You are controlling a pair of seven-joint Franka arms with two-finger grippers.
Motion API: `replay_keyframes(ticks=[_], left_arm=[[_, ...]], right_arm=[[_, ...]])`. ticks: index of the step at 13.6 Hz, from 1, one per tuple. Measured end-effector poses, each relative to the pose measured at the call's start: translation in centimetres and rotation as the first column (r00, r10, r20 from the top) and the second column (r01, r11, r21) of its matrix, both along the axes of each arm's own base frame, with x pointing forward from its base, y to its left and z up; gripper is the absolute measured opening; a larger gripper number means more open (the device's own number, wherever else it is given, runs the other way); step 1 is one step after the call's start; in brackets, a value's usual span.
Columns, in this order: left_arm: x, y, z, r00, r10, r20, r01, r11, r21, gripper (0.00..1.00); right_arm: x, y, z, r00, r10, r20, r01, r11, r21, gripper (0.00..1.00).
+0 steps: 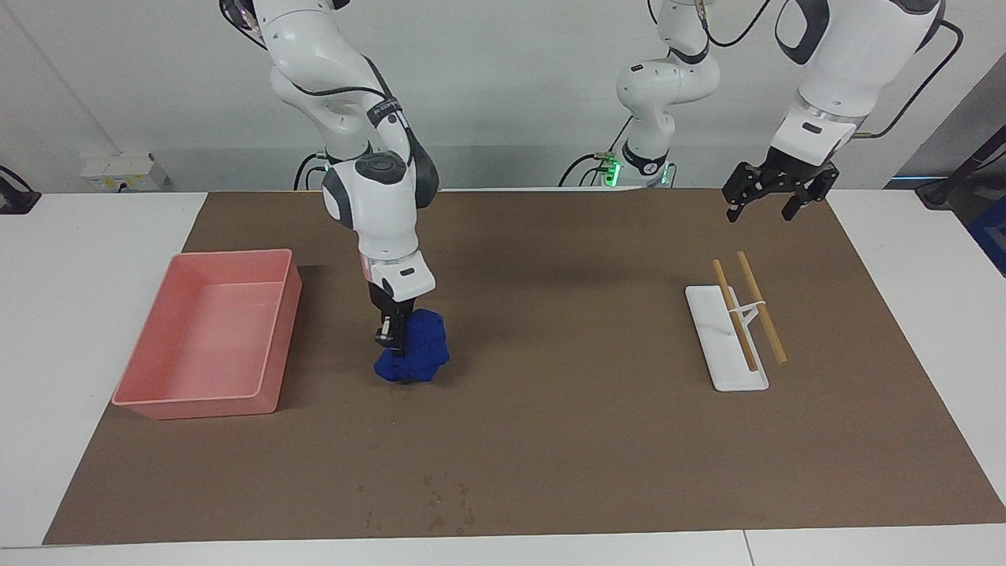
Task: Wipe water with towel using both arms
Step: 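Lower the towel onto the water with the right gripper while the left retracts, then wipe the towel toward the robot across the water with the right gripper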
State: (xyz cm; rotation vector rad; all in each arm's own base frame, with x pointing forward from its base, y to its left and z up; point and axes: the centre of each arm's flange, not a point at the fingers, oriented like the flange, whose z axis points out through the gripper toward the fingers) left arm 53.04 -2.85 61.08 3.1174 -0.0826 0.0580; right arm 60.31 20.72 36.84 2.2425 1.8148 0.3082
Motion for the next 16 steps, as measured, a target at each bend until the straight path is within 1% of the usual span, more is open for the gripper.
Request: replay_keyframes(ticks=[2,4,6,7,9,12,14,16], left_arm=[[0.0,-0.1,0.0,1.000,-0.027,-0.003,0.027,1.000,-0.002,1.00],[-0.1,-1.2,-0.2,0.999,-0.050,-0.008,0.050,0.999,-0.002,1.00],[-0.1,-1.5,-0.2,0.998,-0.055,-0.011,0.055,0.998,-0.001,1.00],[-0.1,-1.5,-0.3,0.998,-0.054,-0.014,0.054,0.999,-0.001,1.00],[-0.2,-1.5,-0.5,0.998,-0.054,-0.023,0.054,0.999,-0.001,1.00],[-0.2,-1.6,-0.6,0.998,-0.057,-0.025,0.057,0.998,-0.001,1.00],[-0.2,-1.8,-0.6,0.998,-0.061,-0.025,0.061,0.998,-0.001,1.00],[-0.2,-1.9,-0.6,0.998,-0.063,-0.025,0.063,0.998,-0.001,1.00]], right_arm=[[0.1,-0.4,-1.3,0.999,-0.028,-0.019,0.028,1.000,0.005,0.10],[-0.5,-0.3,-2.3,0.996,-0.073,-0.042,0.073,0.997,0.010,0.10],[-1.3,-0.1,-3.2,0.990,-0.108,-0.086,0.108,0.994,-0.002,0.10],[-1.6,-0.1,-3.5,0.983,-0.137,-0.118,0.139,0.990,0.005,0.10],[-2.1,-0.3,-3.5,0.961,-0.199,-0.191,0.210,0.977,0.040,0.10],[-2.9,-0.5,-3.5,0.925,-0.255,-0.281,0.282,0.958,0.060,0.10],[-3.6,-0.6,-3.7,0.886,-0.301,-0.352,0.347,0.935,0.073,0.10],[-4.4,-0.6,-3.9,0.835,-0.368,-0.409,0.428,0.902,0.062,0.10]])
